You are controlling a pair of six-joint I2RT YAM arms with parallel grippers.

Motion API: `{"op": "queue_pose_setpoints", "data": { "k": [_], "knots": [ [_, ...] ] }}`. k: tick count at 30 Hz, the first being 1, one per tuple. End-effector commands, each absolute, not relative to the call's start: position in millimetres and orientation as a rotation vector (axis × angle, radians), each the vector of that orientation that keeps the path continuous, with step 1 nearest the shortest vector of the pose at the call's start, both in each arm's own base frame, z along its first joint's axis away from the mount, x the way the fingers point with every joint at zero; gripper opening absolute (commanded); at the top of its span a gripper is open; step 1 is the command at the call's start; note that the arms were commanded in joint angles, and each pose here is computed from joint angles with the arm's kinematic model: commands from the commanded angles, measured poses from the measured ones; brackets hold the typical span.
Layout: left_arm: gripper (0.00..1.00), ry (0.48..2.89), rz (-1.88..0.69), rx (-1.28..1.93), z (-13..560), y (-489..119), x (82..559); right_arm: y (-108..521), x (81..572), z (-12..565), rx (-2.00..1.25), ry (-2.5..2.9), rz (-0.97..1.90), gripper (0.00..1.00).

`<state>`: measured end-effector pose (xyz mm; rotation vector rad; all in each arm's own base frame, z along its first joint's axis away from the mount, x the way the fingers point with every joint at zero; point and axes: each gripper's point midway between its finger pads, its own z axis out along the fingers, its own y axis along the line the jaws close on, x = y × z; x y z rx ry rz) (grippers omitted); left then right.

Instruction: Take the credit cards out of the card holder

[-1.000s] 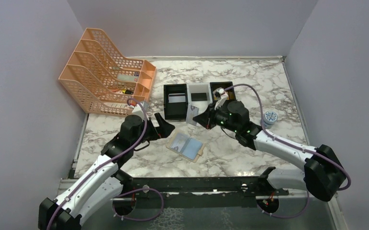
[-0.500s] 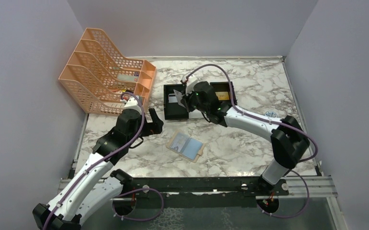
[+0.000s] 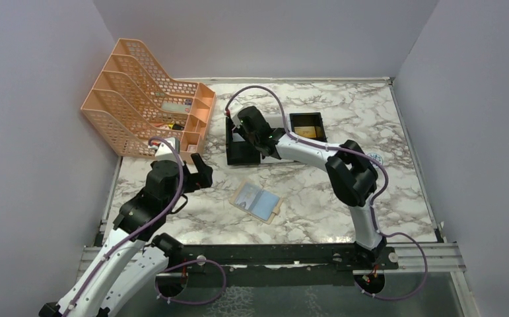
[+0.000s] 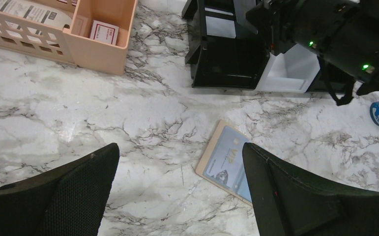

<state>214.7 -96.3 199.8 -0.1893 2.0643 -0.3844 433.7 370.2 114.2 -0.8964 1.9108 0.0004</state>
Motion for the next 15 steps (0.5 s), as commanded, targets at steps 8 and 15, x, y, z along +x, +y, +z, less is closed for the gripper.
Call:
{"op": "queue_pose_setpoints", "data": {
  "k": [8, 15],
  "knots": [
    [0.99, 2.039, -0.367, -0.204, 204, -89, 213, 376, 467, 105, -1.127, 1.734, -0.261, 0.01],
    [0.99, 2.03, -0.371, -0.205, 206, -88, 212, 372, 476, 90, -1.217, 1.655, -0.383, 0.01]
  ]
}}
